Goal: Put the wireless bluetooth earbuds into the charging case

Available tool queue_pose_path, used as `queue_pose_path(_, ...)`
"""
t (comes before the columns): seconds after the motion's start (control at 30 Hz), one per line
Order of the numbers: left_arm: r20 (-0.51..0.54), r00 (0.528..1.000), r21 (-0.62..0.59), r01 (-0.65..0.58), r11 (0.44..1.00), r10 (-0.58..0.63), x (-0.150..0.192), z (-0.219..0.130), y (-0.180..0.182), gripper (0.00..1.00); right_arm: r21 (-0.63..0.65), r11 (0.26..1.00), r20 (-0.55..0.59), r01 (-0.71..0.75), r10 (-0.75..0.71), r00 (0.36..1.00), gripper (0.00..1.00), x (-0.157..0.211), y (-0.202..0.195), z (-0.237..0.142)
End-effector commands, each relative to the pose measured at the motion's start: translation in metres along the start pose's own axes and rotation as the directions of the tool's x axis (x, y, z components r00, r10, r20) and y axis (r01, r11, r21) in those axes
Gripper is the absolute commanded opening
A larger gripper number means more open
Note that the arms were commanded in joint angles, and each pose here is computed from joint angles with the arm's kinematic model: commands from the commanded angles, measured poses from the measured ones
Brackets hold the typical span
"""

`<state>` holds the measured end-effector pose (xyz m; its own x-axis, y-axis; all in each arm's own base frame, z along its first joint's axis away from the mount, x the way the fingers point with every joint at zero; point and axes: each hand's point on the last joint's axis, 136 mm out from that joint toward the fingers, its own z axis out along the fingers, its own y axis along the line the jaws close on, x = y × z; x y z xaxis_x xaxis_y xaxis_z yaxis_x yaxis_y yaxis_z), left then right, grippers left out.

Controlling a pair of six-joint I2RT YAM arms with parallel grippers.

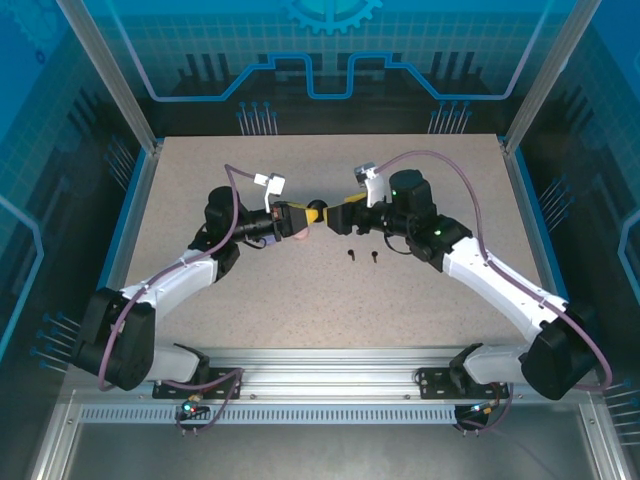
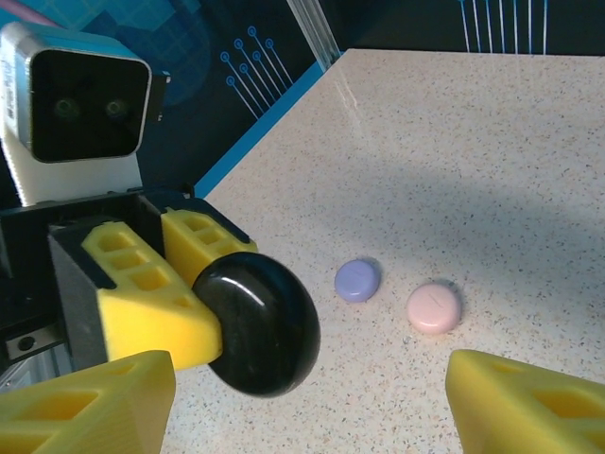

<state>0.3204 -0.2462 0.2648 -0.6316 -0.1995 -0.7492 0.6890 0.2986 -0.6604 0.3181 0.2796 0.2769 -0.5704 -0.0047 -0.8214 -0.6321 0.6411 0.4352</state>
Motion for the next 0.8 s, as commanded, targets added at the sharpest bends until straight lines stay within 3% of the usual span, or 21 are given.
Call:
queue_pose_path(0.0,0.018,0.998,0.055,-0.056,0.997,0.055,-0.015,-0.004,-0.021,0.0,-0.011,1.0,0.01,0.007,-0.007,1.0,0.76,-0.003,-0.003,0.006)
queue_pose_path(0.53,0.024,0.997,0.107,-0.074,0.992,0.072,-0.017,-0.009,-0.039,0.0,0.116,0.987,0.013,-0.113,0.112,0.994,0.64,0.004,-0.051,0.022)
queue_pose_path(0.77,0.024,0.997,0.102,-0.077,0.992,0.075,-0.014,-0.01,-0.038,0.0,0.081,0.988,0.042,-0.129,0.126,0.991,0.63,-0.005,-0.041,0.011)
